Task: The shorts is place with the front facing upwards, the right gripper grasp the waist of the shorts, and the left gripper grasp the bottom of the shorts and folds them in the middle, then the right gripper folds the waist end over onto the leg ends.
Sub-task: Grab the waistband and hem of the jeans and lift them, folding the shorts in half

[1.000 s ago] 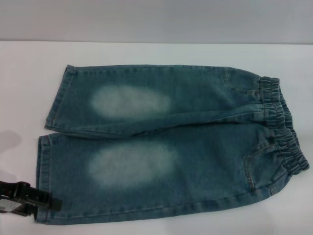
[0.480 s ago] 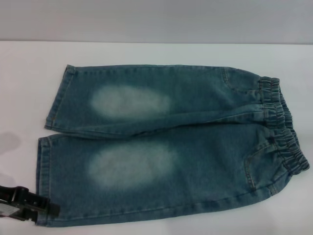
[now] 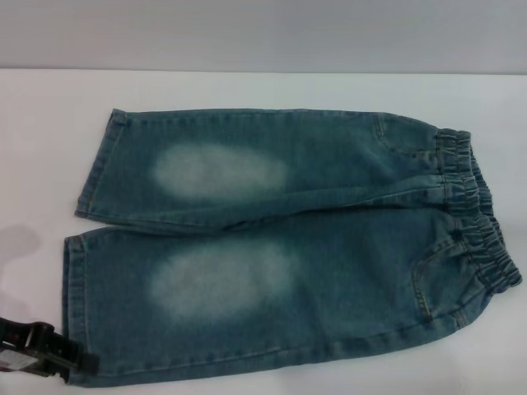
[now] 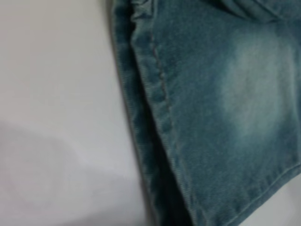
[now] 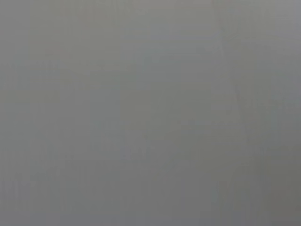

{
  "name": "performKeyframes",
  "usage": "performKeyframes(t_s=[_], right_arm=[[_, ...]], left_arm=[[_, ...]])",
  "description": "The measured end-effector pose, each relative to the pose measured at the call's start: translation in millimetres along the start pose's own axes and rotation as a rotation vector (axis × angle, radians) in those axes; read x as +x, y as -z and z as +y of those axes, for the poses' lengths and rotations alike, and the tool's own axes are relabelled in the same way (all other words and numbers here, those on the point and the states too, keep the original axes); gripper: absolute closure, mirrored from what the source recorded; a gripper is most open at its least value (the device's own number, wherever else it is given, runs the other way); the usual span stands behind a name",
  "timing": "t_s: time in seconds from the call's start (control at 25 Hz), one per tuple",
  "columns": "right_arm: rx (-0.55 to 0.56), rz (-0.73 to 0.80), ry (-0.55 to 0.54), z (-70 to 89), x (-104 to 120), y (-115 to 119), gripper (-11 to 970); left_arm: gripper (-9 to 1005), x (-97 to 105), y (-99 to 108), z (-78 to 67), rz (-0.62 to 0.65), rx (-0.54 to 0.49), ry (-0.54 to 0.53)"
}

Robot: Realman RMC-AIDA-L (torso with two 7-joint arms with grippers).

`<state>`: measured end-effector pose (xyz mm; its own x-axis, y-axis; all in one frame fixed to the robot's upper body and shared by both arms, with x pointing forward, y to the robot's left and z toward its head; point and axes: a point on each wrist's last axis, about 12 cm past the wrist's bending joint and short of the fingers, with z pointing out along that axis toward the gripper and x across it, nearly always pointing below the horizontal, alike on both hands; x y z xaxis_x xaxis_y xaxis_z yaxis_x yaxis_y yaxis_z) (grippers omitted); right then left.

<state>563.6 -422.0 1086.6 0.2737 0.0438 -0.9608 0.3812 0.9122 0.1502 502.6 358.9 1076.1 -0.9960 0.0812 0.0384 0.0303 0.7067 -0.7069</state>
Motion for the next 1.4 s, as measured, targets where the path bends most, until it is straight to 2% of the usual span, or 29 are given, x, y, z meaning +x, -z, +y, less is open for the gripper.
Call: performKeyframes(t_s=[0.04,0.2,0.44,0.48,0.72,0.84,1.04,1.2,1.28,1.32,1.36,1.4], right_arm=[[0.001,0.000,-0.001,-0.1,0.0,0.0,523],[0.004,-0.001,-0.002,-0.5,-0.1,0.1,523],[0.007,-0.002,-0.002,-1.4,-0.3,0.2,523],[0.008,-0.002,-0.002,-1.5,-0.3,0.2,523],[-0.003,-0.003,-0.036,-1.8,-1.5,-1.3,523],[-0.056,-0.010,-0.137,-3.7,-7.1,-3.9,523],[-0.299,0.032,-0.346,-7.7,-33.9,-16.2,523],[-0.530,0.229,-0.454,-2.1,-55.6,-37.7,523],[-0.655,0.369,-0.468,5.4,-68.9,-49.4,523],[-0.780,0.501,-0.442,16.6,-83.2,-59.1,523],[-0.840,0.566,-0.405,23.9,-88.5,-61.9,523],[-0.840,0.566,-0.405,23.9,-88.5,-61.9,523]], left_arm=[[372,-0.4,-0.7,0.4,0.007,-0.013,0.002],[565,-1.2,-0.5,1.0,0.020,-0.037,0.006],[800,-2.4,0.3,0.8,0.021,-0.044,0.015],[952,-3.6,0.5,0.0,0.018,-0.046,0.016],[950,-12.3,-0.6,-6.8,0.004,-0.039,-0.001],[950,-22.0,-0.3,-14.2,-0.034,-0.018,-0.018],[948,-40.6,-2.2,-27.3,-0.147,0.047,-0.029],[947,-50.9,-6.3,-31.2,-0.186,0.027,-0.042],[947,-55.6,-9.6,-32.4,-0.203,0.009,-0.051],[946,-57.5,-10.8,-33.3,-0.211,0.004,-0.058],[946,-60.0,-12.4,-34.6,-0.221,-0.002,-0.066],[946,-62.5,-13.3,-35.6,-0.232,-0.009,-0.073]])
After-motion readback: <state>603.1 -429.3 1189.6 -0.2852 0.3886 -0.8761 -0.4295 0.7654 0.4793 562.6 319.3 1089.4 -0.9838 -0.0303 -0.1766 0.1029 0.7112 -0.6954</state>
